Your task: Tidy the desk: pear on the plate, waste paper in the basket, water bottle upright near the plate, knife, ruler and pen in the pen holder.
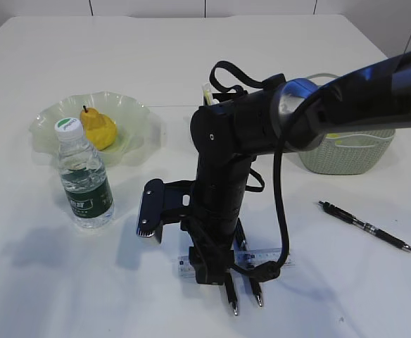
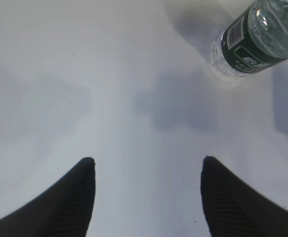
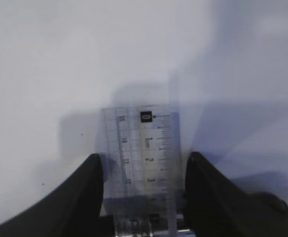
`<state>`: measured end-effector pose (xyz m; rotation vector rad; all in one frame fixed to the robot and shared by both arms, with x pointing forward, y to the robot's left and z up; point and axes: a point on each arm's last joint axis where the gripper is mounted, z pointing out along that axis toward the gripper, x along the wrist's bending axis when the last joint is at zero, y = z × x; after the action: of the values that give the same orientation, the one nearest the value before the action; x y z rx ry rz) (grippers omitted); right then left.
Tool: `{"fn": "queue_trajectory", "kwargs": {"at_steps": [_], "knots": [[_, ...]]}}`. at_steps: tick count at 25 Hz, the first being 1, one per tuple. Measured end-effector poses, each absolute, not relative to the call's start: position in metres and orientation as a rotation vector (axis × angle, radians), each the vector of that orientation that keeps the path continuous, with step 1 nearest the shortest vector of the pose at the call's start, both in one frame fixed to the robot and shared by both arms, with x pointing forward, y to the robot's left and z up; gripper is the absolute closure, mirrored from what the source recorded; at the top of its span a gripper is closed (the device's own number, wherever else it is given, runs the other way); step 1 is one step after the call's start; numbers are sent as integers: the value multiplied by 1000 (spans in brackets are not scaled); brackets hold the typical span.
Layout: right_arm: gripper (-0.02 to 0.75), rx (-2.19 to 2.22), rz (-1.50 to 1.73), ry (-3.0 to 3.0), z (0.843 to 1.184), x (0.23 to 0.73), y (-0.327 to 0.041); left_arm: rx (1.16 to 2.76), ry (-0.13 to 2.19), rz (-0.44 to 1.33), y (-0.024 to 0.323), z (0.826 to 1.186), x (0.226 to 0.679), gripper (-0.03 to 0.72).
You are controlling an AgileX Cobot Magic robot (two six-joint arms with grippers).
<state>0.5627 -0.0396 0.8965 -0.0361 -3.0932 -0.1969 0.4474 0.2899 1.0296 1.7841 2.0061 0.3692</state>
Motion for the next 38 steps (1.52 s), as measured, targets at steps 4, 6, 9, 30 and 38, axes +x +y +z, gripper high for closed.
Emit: {"fn": "queue_trajectory", "kwargs": {"at_steps": [4,6,9,30,38], "knots": [[415,-37,-197,-3098,896,563,-40,1782,2004,372,290,1030,448,213],[435,-37,-197,-3098,896,563,-40,1784,2007,369,290,1029,448,213],[440,-40,-197,-3098,896,563,-40,1787,2010,365,290,1028,449,213],[442,-47,-330,-3194,958,559,-43,1786,2010,366,290,1027,450,221],[441,-38,-533,-3324,1023,550,-52,1786,2010,366,290,1027,450,221]]}}
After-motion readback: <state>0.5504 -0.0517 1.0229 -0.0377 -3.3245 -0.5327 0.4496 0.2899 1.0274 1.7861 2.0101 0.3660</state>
